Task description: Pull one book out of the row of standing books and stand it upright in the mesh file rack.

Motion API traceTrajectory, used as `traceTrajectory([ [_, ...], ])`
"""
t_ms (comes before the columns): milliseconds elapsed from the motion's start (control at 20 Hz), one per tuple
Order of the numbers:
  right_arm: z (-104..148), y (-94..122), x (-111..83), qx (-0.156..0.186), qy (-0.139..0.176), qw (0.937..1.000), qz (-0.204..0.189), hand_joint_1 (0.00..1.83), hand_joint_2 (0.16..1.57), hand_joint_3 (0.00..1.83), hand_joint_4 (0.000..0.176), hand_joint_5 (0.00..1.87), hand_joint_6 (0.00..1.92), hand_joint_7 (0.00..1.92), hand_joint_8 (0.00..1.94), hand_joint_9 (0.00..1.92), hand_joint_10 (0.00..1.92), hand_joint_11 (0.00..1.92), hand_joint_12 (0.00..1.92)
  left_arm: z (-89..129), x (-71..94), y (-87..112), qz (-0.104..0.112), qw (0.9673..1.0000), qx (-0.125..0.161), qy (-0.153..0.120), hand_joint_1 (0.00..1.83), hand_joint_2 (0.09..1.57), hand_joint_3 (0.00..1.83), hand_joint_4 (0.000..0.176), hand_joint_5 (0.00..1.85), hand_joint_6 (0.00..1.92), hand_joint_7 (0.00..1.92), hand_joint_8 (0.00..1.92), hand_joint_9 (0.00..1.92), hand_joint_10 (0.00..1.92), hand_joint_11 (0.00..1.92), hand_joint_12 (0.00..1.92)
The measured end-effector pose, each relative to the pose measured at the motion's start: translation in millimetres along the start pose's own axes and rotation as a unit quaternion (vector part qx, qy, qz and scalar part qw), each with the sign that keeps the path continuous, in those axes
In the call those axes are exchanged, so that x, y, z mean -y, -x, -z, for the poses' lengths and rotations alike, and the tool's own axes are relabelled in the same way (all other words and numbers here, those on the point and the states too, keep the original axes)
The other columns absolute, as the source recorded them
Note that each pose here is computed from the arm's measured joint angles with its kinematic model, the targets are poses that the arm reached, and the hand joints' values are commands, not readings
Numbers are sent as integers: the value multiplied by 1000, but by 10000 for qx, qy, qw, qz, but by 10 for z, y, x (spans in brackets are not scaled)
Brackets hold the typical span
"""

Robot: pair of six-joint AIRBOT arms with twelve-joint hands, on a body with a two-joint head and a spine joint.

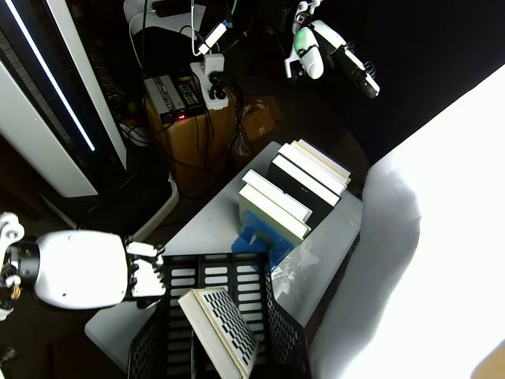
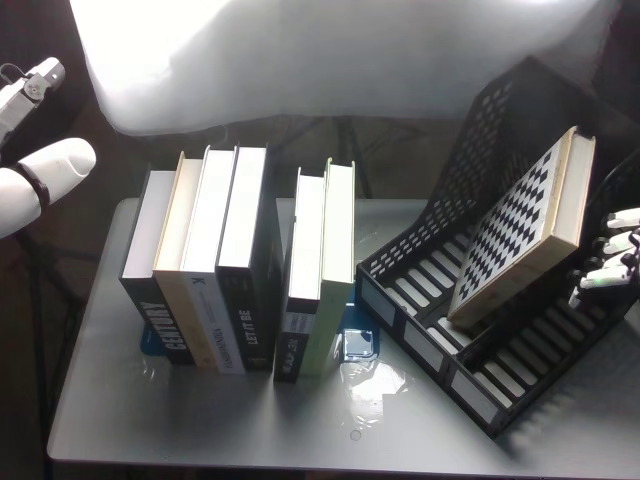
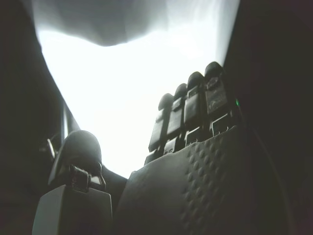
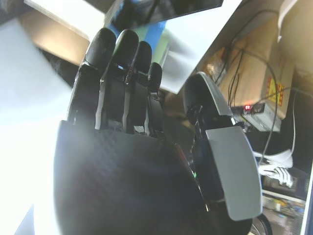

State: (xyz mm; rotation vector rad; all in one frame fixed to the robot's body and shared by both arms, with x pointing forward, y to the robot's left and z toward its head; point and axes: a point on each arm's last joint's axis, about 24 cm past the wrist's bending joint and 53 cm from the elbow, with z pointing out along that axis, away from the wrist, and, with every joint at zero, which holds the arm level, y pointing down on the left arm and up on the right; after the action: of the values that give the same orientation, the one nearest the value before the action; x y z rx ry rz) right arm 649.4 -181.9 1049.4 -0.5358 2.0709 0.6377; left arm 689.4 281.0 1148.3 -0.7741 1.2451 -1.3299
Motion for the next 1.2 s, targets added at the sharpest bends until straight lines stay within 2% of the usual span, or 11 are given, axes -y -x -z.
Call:
traceTrajectory([
  [200,-180,-78,107,-64,-140,9999,-35,677,1404,0,0,193,538,446,61,262,722,18,1640,4,-4,1,-5,10000,-4,7,164,1312,1,18,42,2,0,0,0,0,0,0],
  [350,-263,-125,162,-110,-224,9997,-40,720,1414,0,0,285,206,432,8,319,559,26,1575,4,-2,-3,-9,10000,-14,2,198,1308,0,30,45,2,0,0,0,0,1,0],
  [500,-315,-182,244,-180,-361,9992,-38,753,1415,0,0,308,112,425,2,320,588,57,1617,4,-5,3,-6,10000,-1,9,203,1312,1,21,51,4,0,0,0,0,1,1],
  [650,-395,-205,295,-189,-428,9989,-54,716,1420,0,0,290,41,403,1,293,534,13,1598,4,-2,-5,-12,10000,-18,3,192,1310,1,34,42,0,0,0,0,0,1,0],
  [850,-492,-193,206,-141,-305,9994,-87,717,1423,0,0,292,15,365,0,289,472,4,1603,4,-3,-1,-7,10000,-9,5,180,1299,0,30,44,1,0,0,0,0,0,0],
  [900,-502,-151,197,-88,-282,9995,-111,788,1436,2,0,267,3,570,130,358,887,155,1738,4,-4,0,-8,10000,-6,6,181,1302,0,30,44,1,0,0,0,0,0,0],
  [950,-505,-66,202,80,-293,9984,-474,816,1451,2,0,254,0,570,154,290,1006,131,1770,4,-2,-2,-8,10000,-10,1,185,1306,1,22,47,2,0,0,0,0,2,1],
  [1000,-509,5,197,186,-286,9974,-627,681,1457,4,0,234,1,407,86,230,1014,89,1764,4,-2,-2,-9,10000,-10,1,194,1305,0,24,46,1,0,0,0,0,0,0],
  [1050,-510,52,194,262,-276,9966,-732,608,1452,1,0,232,2,298,31,155,944,62,1762,4,-3,2,-5,10000,-3,5,205,1304,0,27,46,1,0,0,0,0,0,0],
  [1100,-516,88,185,320,-249,9960,-801,571,1447,0,0,237,3,214,19,60,689,12,1589,4,-1,-1,-7,10000,-7,1,200,1303,0,27,46,1,0,0,0,0,0,0],
  [1200,-569,181,148,420,-198,9957,-800,623,1465,0,0,272,14,218,15,100,506,0,1401,19,-17,0,-3,10000,-3,23,198,1302,0,27,52,3,0,0,0,0,13,6],
])
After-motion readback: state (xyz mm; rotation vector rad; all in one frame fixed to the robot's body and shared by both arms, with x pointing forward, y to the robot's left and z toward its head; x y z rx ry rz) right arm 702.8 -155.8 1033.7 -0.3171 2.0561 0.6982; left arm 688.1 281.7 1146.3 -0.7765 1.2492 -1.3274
